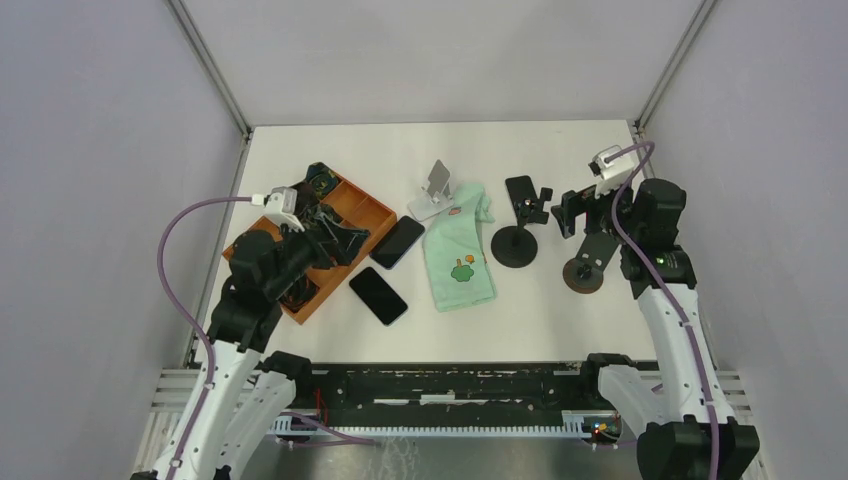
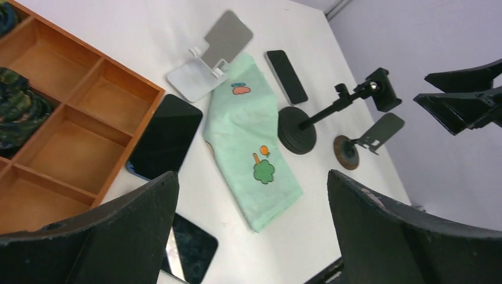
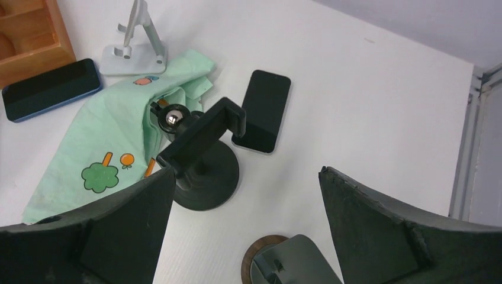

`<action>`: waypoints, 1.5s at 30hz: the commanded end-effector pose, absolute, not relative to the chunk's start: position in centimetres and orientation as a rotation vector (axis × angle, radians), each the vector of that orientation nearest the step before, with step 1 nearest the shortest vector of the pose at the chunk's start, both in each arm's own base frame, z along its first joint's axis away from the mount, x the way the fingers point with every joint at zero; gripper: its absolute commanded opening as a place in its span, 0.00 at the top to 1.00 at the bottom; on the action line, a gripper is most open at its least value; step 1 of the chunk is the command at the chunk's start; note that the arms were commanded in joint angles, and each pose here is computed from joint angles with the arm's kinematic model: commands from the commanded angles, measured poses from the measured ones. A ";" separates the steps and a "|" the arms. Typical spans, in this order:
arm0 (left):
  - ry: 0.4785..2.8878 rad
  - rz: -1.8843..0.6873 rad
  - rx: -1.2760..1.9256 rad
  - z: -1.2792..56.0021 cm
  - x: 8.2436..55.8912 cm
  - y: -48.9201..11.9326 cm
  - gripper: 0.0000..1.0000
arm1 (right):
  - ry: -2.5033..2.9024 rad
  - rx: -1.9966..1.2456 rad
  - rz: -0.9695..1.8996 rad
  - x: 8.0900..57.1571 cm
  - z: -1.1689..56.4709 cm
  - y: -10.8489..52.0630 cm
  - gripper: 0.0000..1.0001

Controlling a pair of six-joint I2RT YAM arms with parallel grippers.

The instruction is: Place the phone on the phone stand

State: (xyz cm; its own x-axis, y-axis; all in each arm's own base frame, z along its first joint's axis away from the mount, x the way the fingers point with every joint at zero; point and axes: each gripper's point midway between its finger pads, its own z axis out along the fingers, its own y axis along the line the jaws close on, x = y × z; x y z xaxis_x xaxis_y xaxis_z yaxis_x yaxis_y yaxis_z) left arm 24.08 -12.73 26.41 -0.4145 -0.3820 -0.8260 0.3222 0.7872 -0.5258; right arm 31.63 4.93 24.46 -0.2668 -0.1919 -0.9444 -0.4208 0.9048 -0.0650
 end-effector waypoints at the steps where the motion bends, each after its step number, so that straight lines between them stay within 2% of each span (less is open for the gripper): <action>1: 1.802 -0.958 -0.117 28.0 23.0 -14.4 0.00 | 1.815 -0.464 0.210 31.7 27.4 5.2 0.02; 6: 1.834 -1.054 -0.148 27.0 22.0 -15.9 0.00 | 1.775 -0.644 0.306 30.0 27.5 7.6 0.02; 14: 1.967 -1.055 -0.123 23.7 20.6 -20.0 0.00 | 1.683 -0.998 0.516 25.3 23.2 11.3 0.02; 22: 2.159 -0.692 -0.057 17.6 19.6 -24.4 0.00 | 1.785 -1.007 0.460 24.3 16.4 10.2 0.02; 28: 2.304 -0.416 -0.154 11.6 19.6 -24.8 0.00 | 1.730 -1.167 0.483 21.8 11.9 10.7 0.02; 35: 2.393 -0.178 -0.306 6.2 19.3 -22.9 0.00 | 1.717 -1.164 0.469 22.2 11.6 10.7 0.02; 45: 2.272 -0.025 -0.605 5.9 20.9 -18.6 0.02 | 1.712 -1.175 0.474 22.3 11.1 10.7 0.02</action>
